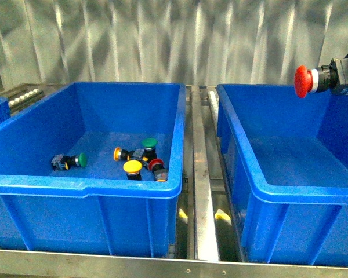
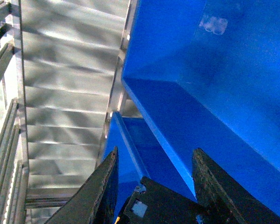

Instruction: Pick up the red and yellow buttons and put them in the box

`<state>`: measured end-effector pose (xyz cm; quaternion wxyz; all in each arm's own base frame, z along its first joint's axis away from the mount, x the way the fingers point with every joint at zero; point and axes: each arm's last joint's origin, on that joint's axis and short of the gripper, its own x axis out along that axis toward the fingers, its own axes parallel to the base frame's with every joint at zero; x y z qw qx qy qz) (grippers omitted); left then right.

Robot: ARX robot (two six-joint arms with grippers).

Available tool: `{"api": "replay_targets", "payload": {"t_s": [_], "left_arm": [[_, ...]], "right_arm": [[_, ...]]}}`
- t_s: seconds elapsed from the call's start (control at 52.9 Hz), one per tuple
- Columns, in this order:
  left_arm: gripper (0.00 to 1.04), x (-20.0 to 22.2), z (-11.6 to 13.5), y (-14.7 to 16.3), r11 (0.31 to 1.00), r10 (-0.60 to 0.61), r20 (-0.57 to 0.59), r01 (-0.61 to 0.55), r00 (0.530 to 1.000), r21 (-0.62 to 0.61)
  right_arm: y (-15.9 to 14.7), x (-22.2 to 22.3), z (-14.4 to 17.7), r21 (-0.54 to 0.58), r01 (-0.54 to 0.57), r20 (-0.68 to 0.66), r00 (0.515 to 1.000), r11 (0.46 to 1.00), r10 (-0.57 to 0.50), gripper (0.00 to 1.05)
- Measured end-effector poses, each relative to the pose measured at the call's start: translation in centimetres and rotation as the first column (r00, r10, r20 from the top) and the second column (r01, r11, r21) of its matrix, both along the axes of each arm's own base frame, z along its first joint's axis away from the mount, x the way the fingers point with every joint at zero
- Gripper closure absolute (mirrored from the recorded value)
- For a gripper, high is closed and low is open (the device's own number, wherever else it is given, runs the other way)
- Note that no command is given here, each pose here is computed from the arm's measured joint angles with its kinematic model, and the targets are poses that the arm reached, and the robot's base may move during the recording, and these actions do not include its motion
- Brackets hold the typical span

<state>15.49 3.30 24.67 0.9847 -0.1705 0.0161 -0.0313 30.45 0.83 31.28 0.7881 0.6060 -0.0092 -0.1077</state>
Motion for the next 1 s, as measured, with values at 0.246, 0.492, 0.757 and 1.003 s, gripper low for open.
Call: {"api": "replay_targets", "payload": {"t_s": [0.246, 0.492, 0.757, 1.003], "left_arm": [[0.76, -4.9, -5.7, -1.7, 0.955, 0.074, -0.011, -0.067, 0.997, 0.287], [1.02, -5.7, -6.7, -3.3, 0.945, 0.056, 0.040, -0.066, 0.998, 0.321], [1.02, -5.7, -7.7, -3.3, 0.943, 0.059, 0.042, -0.070, 0.997, 0.325], [1.02, -5.8, -7.7, -3.3, 0.943, 0.059, 0.047, -0.071, 0.997, 0.324]], "right_arm": [[0.8, -0.5, 0.2, -0.024, 0.002, 0.000, 1.000, 1.000, -0.002, 0.65], [1.4, -0.7, 0.2, -0.060, 0.012, -0.012, 1.000, 0.998, -0.013, 0.65], [1.9, -0.8, 0.0, -0.165, 0.030, -0.051, 0.998, 0.986, -0.038, 0.65], [1.9, -0.8, 0.4, -0.202, 0.029, -0.049, 0.998, 0.979, -0.040, 0.65]]}}
